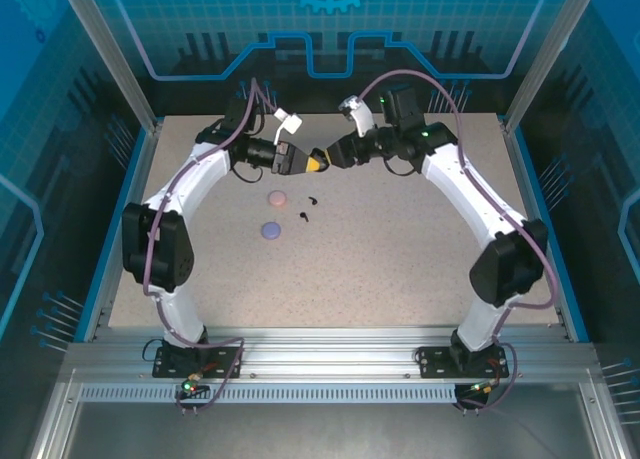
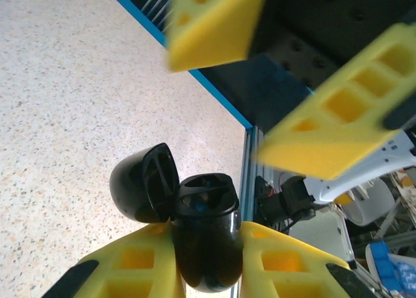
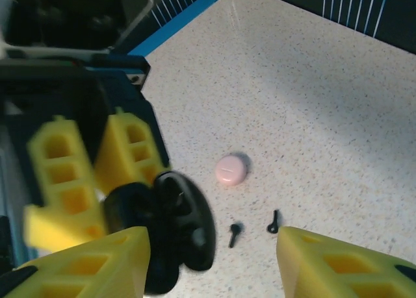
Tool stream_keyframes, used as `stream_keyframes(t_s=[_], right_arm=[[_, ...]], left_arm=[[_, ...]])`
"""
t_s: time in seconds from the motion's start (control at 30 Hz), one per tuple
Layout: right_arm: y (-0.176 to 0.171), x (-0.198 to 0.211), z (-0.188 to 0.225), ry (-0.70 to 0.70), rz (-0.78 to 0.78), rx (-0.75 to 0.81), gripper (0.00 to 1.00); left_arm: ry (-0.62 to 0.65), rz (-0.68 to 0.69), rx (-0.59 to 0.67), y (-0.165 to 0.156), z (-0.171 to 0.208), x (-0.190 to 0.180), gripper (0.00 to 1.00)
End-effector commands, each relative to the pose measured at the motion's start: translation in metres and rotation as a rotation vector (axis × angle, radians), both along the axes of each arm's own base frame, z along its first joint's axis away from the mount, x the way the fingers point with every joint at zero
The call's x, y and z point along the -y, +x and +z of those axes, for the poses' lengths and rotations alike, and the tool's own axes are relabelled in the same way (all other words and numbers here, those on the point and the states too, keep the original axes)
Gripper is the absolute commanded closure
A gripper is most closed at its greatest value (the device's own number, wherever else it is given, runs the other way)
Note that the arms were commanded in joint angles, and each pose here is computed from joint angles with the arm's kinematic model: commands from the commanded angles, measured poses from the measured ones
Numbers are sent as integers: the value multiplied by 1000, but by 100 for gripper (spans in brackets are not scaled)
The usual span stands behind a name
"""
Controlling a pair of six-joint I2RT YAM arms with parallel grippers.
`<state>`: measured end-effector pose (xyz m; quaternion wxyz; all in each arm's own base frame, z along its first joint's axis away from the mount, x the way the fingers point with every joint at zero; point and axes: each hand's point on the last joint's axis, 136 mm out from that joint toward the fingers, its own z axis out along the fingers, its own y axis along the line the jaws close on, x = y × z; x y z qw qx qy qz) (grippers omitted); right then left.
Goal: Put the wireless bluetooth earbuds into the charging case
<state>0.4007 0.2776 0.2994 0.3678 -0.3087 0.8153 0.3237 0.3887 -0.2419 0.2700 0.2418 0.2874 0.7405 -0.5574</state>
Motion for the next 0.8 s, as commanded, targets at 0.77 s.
stream_keyframes(t_s=[0.77], right_arm=[[-41, -19, -125, -211, -319, -216, 36]], left_arm=[[-40, 669, 446, -34, 78, -88, 100]])
